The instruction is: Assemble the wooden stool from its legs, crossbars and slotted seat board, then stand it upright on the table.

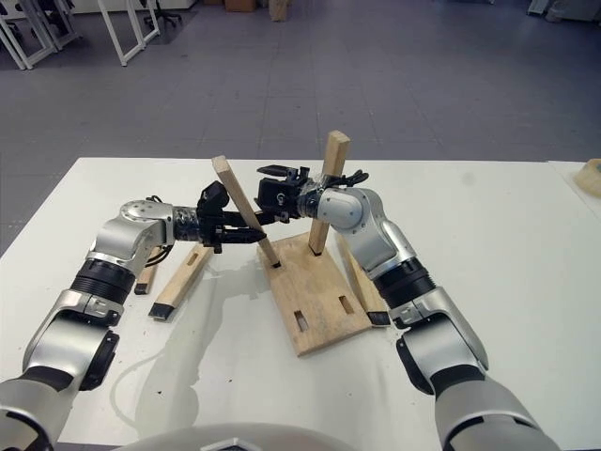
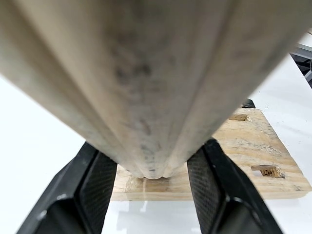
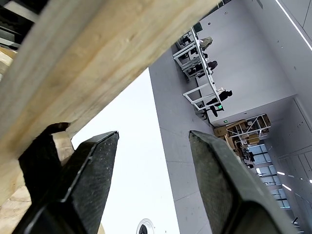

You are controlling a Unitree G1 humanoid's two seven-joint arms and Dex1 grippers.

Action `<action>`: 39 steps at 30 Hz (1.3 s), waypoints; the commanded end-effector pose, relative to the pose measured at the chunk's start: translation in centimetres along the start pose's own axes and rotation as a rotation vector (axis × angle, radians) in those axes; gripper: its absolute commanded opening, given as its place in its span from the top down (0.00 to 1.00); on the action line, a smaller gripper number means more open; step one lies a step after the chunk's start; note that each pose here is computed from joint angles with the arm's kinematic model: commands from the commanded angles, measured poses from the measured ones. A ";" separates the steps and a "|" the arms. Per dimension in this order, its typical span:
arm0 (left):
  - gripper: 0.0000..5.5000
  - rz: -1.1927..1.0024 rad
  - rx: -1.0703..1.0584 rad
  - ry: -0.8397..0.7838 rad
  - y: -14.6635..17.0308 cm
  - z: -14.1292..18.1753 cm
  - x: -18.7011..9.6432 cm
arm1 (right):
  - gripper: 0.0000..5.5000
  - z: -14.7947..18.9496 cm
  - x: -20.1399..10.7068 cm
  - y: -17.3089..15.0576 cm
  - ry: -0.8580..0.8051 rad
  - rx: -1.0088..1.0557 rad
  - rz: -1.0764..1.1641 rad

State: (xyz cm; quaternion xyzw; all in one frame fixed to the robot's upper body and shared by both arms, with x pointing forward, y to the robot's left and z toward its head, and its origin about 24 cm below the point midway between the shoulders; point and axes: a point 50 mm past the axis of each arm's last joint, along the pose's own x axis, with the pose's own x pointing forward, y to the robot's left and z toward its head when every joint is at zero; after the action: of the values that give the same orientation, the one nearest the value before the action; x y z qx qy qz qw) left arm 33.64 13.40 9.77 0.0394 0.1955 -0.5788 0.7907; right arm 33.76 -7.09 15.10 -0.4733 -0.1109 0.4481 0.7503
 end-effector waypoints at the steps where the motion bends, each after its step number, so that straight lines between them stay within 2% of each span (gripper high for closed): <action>1: 0.63 0.093 -0.045 0.204 0.0 -3.3 0.8 | 0.52 -1.6 -0.1 2.6 0.060 0.035 0.105; 5: 0.63 0.128 0.016 0.301 0.1 -2.7 0.8 | 0.52 -3.1 -0.5 5.0 0.118 0.057 0.188; 8: 0.63 0.159 0.014 0.362 0.4 -3.1 1.1 | 0.52 -2.7 -0.6 5.0 0.096 0.111 0.155; 11: 0.63 0.180 -0.036 0.386 0.3 -4.6 1.1 | 0.52 -1.2 -0.9 2.5 0.046 0.161 0.011; 15: 0.63 0.181 -0.044 0.399 -0.2 -5.5 1.3 | 0.52 1.1 -2.3 -2.4 -0.003 0.115 -0.230; 19: 0.63 0.185 -0.058 0.376 -0.2 -5.3 1.4 | 0.52 1.4 -2.3 -3.2 0.016 0.043 -0.261; 21: 0.63 0.186 -0.058 0.363 -0.1 -4.9 1.4 | 0.52 0.2 -1.7 -1.9 0.085 -0.011 -0.189; 26: 0.63 0.183 -0.045 0.357 0.0 -4.0 1.5 | 0.52 -3.6 -1.7 4.2 0.241 -0.028 0.107; 28: 0.63 0.179 -0.046 0.353 0.0 -3.9 1.6 | 0.52 -3.9 -1.9 4.8 0.254 -0.028 0.127; 31: 0.63 0.151 -0.102 0.335 -0.2 -4.1 1.9 | 0.52 -2.7 -1.6 2.3 0.175 0.025 -0.045; 35: 0.63 0.132 -0.147 0.344 -0.1 -4.3 2.1 | 0.52 0.8 -4.0 -4.6 -0.037 0.087 -0.538; 39: 0.63 0.133 -0.189 0.347 0.0 -4.4 2.1 | 0.52 2.2 -5.9 -6.6 -0.096 0.077 -0.708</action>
State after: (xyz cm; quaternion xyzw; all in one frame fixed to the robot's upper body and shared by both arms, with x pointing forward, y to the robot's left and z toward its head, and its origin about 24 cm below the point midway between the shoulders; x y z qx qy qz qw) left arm 34.69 10.45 10.41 0.0706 0.2324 -0.5483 0.8003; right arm 33.16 -11.30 22.15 -0.3700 -0.2673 0.1985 0.8673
